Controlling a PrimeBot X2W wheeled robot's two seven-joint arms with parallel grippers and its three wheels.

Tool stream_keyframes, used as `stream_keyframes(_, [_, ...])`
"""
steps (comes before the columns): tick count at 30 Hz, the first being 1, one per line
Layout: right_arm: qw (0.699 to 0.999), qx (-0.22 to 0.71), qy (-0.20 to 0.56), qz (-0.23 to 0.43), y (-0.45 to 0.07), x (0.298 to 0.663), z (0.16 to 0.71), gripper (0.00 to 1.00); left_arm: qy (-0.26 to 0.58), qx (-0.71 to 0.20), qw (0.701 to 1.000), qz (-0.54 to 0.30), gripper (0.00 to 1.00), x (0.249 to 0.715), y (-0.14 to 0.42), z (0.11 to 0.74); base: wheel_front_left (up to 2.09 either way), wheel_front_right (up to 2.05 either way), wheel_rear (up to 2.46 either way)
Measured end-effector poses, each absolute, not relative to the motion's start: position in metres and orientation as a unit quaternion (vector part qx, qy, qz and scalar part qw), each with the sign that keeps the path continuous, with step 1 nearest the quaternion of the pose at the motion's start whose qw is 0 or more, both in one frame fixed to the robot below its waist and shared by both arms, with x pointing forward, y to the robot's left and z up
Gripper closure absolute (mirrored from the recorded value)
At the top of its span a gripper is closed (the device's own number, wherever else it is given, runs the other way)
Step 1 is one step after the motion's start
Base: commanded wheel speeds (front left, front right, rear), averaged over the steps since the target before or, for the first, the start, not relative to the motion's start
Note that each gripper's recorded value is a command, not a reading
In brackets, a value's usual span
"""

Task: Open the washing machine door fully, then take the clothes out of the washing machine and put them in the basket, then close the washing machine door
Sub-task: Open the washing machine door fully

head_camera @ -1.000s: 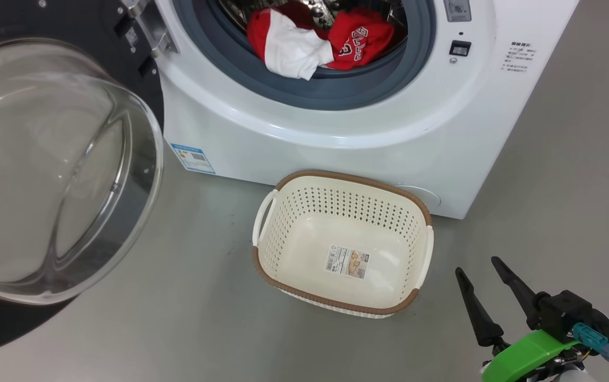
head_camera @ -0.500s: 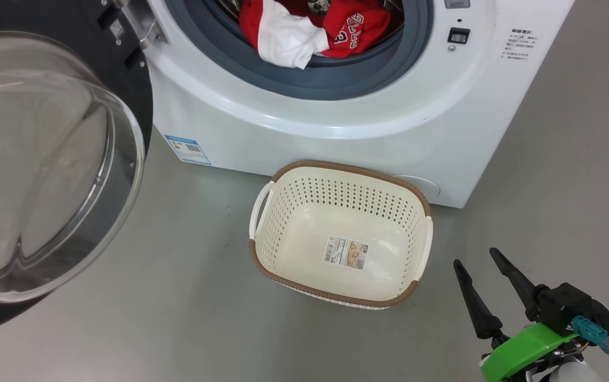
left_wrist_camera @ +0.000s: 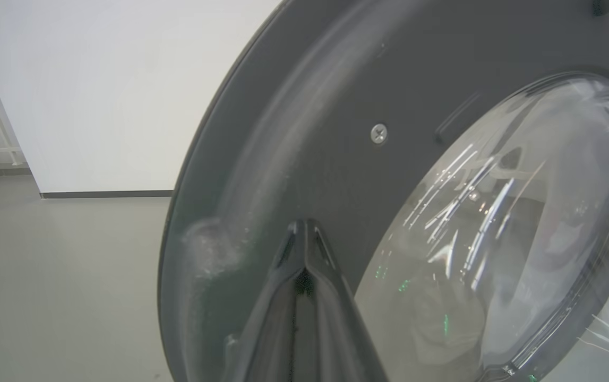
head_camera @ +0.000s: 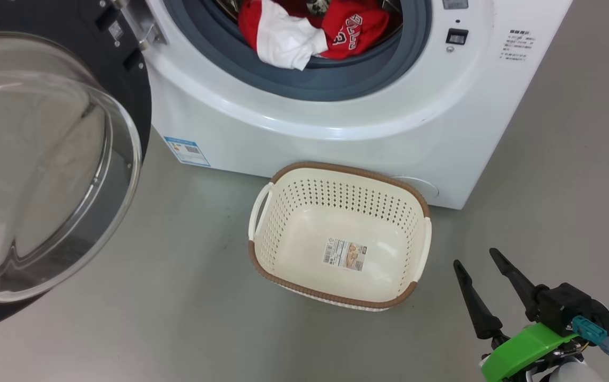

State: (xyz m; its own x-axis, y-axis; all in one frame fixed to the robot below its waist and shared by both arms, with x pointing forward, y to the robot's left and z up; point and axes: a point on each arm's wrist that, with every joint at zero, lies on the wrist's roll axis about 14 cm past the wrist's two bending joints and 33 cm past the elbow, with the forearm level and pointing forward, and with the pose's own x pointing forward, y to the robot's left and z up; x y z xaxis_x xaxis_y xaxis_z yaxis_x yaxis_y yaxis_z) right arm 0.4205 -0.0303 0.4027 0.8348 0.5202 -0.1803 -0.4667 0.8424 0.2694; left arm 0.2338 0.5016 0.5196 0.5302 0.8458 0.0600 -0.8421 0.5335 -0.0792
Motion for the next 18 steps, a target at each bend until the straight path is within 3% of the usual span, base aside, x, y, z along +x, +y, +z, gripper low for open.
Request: stream_keyframes(18, [0.956,0.113,0.084,0.258,-0.025,0.412,0.438,0.0,-0.052,-0.038,0.911,0.408,1.0,0.231,0.452,0.512,0.0,0.0,0.0])
